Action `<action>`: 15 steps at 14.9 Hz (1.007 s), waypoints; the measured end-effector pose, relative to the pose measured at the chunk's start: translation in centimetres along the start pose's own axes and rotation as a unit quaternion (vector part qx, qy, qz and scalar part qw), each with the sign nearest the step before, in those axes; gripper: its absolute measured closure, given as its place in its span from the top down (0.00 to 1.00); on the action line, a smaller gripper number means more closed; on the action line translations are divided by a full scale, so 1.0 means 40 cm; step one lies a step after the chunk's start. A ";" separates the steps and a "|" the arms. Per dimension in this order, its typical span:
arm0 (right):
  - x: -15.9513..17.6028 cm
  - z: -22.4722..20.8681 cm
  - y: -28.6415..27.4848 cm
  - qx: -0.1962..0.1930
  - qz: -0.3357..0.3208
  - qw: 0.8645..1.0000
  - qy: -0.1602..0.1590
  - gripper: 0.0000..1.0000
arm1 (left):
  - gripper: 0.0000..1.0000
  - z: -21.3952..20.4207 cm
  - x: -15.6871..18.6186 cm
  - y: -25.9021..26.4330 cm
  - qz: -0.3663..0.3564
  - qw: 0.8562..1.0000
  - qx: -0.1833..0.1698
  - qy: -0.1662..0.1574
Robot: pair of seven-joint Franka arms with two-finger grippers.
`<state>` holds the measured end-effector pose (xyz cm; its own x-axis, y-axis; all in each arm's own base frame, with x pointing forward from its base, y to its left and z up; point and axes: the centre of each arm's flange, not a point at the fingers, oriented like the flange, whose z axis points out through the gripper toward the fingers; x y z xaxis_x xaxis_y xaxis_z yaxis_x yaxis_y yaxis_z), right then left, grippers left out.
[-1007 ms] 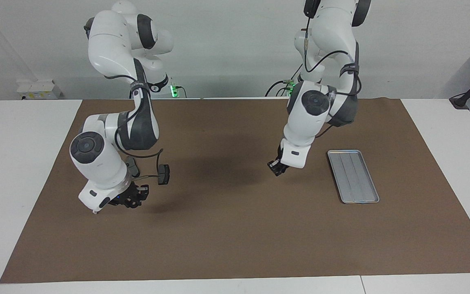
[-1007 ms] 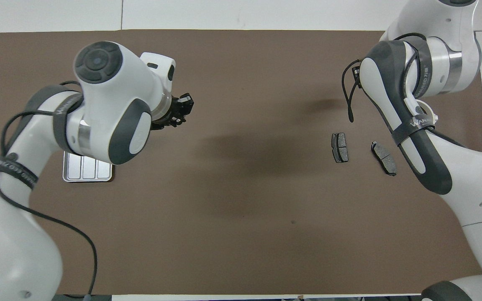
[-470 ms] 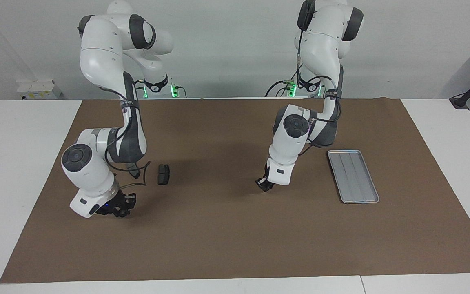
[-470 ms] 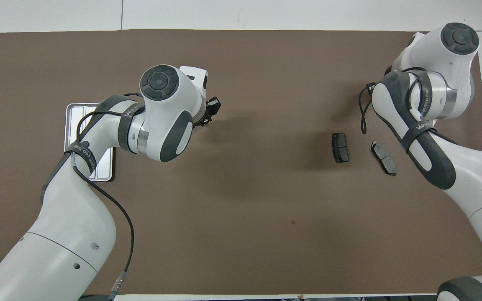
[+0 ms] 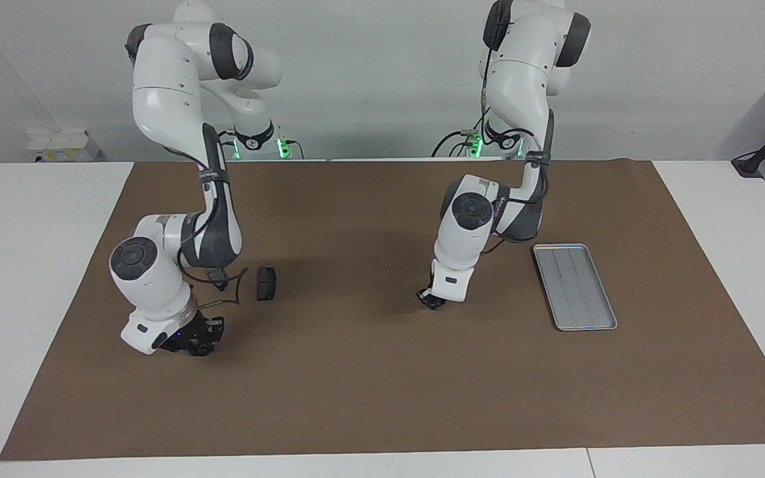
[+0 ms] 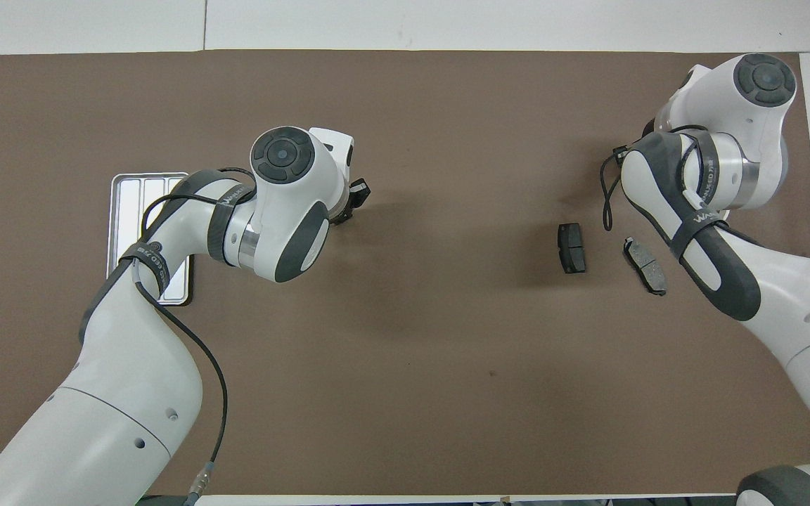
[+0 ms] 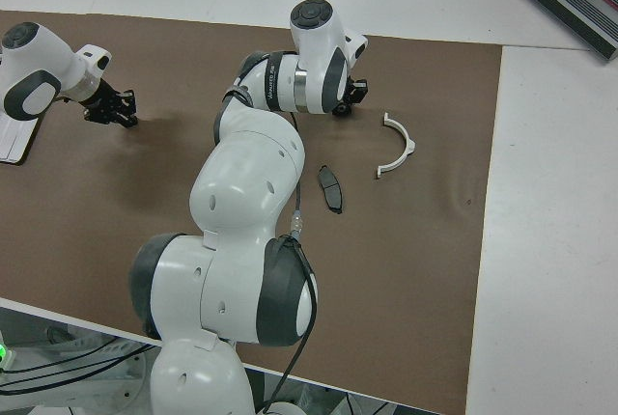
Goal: Place bearing gear from tray to pile
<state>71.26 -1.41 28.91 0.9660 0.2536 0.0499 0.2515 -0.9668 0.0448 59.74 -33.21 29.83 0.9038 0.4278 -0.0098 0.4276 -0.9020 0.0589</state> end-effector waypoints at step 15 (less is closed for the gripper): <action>-0.017 -0.407 -0.980 0.009 0.243 0.969 -0.047 1.00 | 1.00 -0.591 0.235 -0.626 0.107 0.992 0.056 -0.036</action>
<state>59.77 36.82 43.38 0.9717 -0.2342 -0.0303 -0.2336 -0.9721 0.0216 57.14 -5.25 51.86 0.9712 0.2243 -0.0808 0.2214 -0.9742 -0.0435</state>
